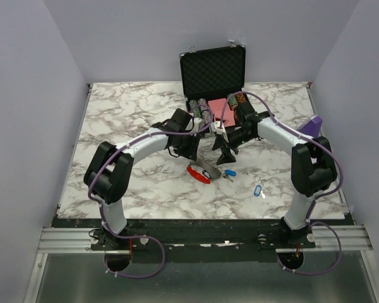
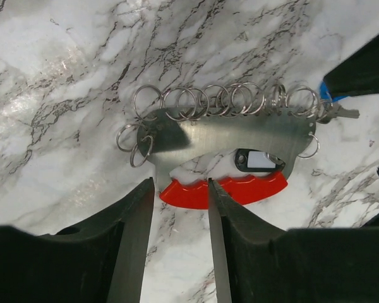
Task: Put the keys on the keyring
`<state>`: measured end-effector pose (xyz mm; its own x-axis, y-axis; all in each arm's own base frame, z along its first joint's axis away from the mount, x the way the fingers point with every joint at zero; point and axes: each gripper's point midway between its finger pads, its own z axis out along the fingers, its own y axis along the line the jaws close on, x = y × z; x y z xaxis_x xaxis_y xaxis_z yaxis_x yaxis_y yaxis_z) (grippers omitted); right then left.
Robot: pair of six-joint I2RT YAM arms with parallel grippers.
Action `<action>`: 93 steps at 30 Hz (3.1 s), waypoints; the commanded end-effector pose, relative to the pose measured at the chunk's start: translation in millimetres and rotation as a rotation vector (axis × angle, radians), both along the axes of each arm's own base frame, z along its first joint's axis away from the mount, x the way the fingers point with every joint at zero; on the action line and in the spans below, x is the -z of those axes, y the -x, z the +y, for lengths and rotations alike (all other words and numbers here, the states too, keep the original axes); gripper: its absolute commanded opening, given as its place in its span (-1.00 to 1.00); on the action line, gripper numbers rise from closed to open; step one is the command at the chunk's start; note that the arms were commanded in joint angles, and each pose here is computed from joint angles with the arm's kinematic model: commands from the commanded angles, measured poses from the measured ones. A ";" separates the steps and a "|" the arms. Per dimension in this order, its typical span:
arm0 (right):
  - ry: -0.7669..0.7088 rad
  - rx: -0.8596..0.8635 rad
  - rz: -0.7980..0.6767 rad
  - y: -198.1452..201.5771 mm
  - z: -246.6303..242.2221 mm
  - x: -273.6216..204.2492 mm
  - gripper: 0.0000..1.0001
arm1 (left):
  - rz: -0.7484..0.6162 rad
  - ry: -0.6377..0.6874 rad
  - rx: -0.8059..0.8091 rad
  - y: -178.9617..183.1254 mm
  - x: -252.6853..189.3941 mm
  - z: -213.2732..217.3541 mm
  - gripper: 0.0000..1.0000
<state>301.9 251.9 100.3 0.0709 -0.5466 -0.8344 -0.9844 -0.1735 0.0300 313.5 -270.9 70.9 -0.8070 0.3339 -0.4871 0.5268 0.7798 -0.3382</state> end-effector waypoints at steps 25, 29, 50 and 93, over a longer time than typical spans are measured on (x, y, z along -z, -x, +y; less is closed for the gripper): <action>-0.018 -0.003 0.024 2.4 1.0 -2.4 0.48 | 0.026 -0.236 0.032 -24.9 30.9 4.9 -0.94; -0.024 -0.007 0.029 3.9 0.8 -4.3 0.47 | -0.020 -0.222 0.061 -19.6 19.0 3.7 -1.00; -0.368 -0.097 0.149 47.7 22.0 -136.4 0.61 | -1.019 -0.005 0.774 89.8 -185.6 21.6 -1.00; -0.299 -0.148 0.137 109.5 76.9 -148.7 -0.10 | -0.670 0.374 0.619 144.7 -188.2 -5.6 -1.00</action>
